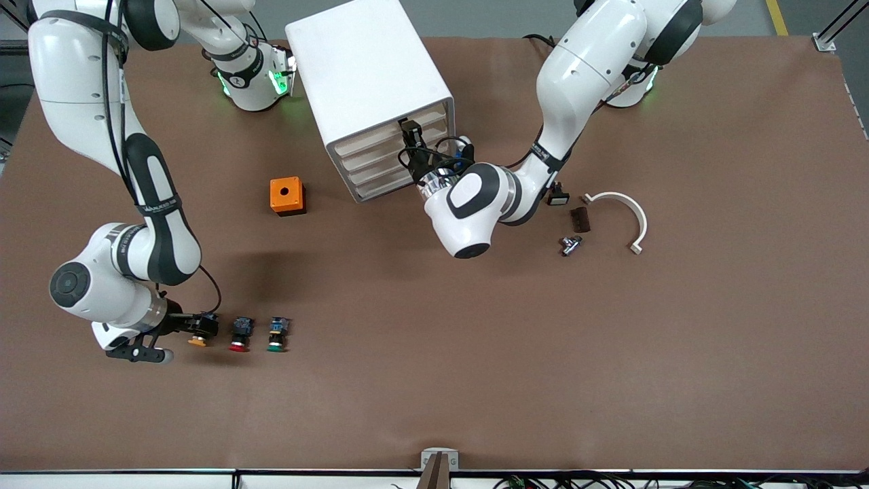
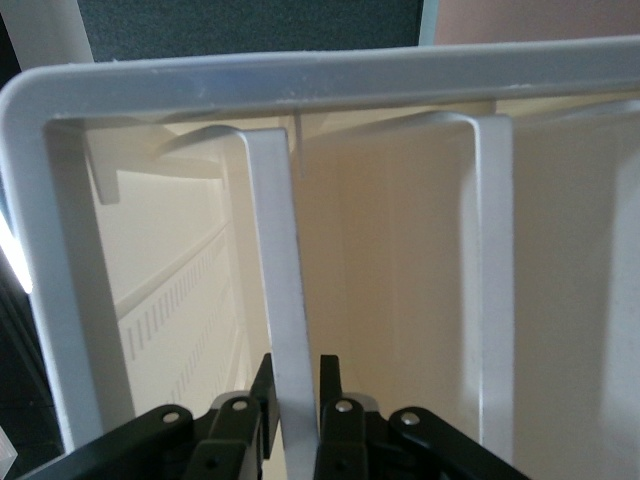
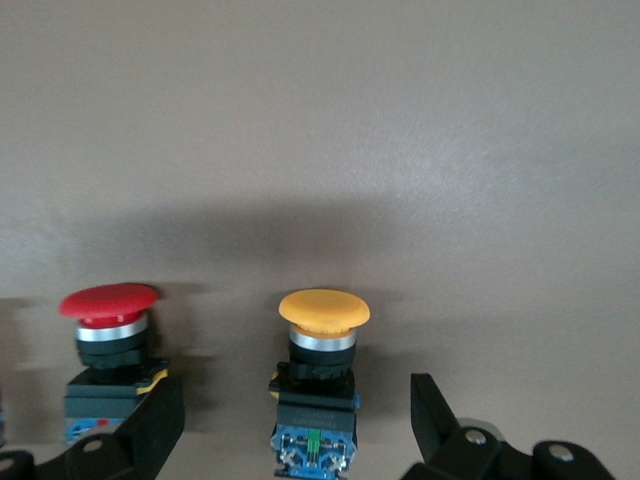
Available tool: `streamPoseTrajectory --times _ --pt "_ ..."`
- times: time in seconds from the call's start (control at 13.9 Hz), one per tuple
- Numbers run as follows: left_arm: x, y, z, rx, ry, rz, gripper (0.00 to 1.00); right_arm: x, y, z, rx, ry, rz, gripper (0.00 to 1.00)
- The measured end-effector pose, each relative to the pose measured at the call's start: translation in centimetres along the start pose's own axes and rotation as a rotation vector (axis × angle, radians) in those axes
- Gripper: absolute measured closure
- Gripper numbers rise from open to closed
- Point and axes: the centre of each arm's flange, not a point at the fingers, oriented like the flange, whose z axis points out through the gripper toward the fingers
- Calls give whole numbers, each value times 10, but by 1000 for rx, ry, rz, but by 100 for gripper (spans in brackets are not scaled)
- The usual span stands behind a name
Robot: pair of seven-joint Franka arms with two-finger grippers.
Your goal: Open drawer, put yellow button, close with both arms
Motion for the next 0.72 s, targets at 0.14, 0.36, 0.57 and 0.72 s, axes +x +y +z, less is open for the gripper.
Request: streamPoseTrajectory --times 0.14,0.36,0.57,0.72 --pt "-1 1 5 1 8 -2 90 -2 1 11 -3 -11 1 0" --pt "-1 1 5 0 8 -32 93 -4 1 20 -5 -21 2 2" --pt "0 2 4 1 5 -35 93 -6 1 25 -6 -29 2 22" --pt "3 4 -3 3 -2 -39 93 -6 2 25 -7 -28 3 44"
